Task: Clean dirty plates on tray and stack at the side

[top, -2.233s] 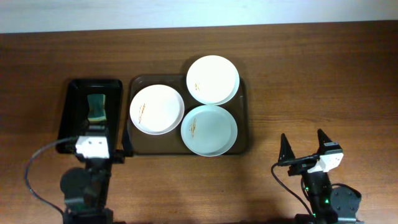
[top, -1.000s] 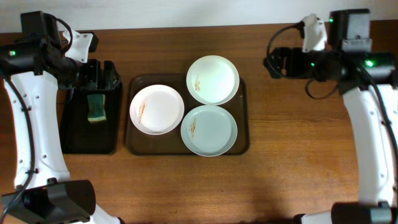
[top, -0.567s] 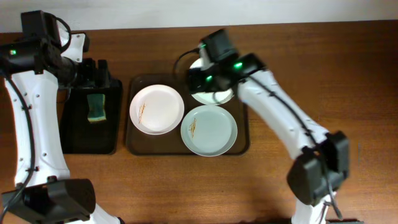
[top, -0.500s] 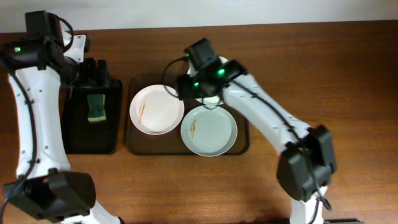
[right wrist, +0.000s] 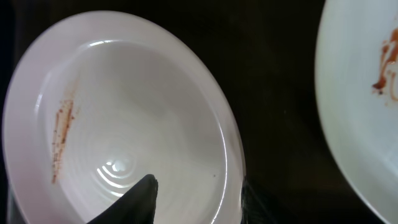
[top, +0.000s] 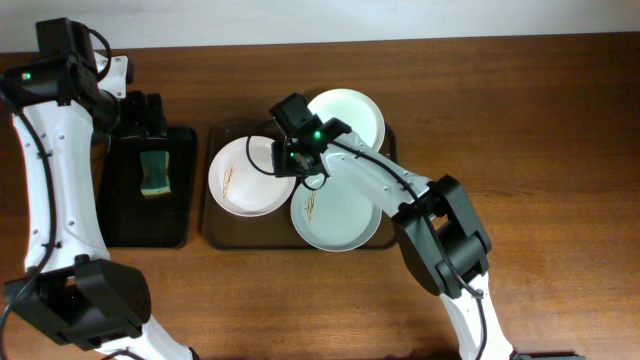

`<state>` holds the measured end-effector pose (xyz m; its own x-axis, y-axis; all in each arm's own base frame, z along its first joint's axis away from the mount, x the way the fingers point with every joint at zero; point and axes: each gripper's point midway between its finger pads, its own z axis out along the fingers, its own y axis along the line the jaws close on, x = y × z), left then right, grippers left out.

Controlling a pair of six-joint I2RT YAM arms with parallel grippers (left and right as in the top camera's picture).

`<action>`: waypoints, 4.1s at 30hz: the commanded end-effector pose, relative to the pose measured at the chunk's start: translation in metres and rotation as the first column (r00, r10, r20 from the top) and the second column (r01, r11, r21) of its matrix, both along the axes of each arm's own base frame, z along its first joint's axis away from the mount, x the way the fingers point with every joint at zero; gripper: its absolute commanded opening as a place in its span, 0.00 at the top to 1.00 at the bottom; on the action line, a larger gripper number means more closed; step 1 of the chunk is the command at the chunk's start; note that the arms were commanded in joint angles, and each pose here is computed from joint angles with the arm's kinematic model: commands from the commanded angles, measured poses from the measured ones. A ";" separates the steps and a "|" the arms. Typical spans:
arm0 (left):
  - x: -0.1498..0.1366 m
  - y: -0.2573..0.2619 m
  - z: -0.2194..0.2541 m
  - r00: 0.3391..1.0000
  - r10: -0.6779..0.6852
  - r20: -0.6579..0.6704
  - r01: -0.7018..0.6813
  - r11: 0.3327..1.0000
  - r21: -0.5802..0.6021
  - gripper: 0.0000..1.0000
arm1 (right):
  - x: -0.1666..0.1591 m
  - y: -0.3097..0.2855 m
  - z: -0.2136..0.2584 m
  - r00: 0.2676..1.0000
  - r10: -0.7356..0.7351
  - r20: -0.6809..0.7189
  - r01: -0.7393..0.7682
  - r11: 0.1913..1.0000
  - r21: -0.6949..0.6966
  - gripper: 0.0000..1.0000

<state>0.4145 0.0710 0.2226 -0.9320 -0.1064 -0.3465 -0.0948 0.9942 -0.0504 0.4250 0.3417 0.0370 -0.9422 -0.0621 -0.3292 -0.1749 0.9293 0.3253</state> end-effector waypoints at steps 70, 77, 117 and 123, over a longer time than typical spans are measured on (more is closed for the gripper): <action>0.027 0.042 -0.202 0.986 0.166 -0.018 -0.163 0.982 0.097 0.56 | -0.001 -0.001 -0.039 0.992 -0.121 -0.043 0.119 0.992 -0.052 0.96; 0.018 0.037 -0.239 0.982 0.158 -0.104 -0.151 0.986 0.073 0.85 | -0.001 -0.001 -0.040 0.992 -0.121 -0.043 0.119 0.992 -0.052 0.96; 0.002 -0.100 -0.222 0.947 -0.312 0.075 0.310 0.950 0.039 0.99 | -0.004 0.002 -0.039 0.992 -0.091 -0.085 0.090 0.996 -0.009 0.96; 0.053 -0.116 -0.189 0.889 -0.319 0.328 0.326 0.945 0.035 0.99 | -0.006 0.002 -0.039 0.992 -0.088 -0.092 0.088 0.996 -0.010 0.96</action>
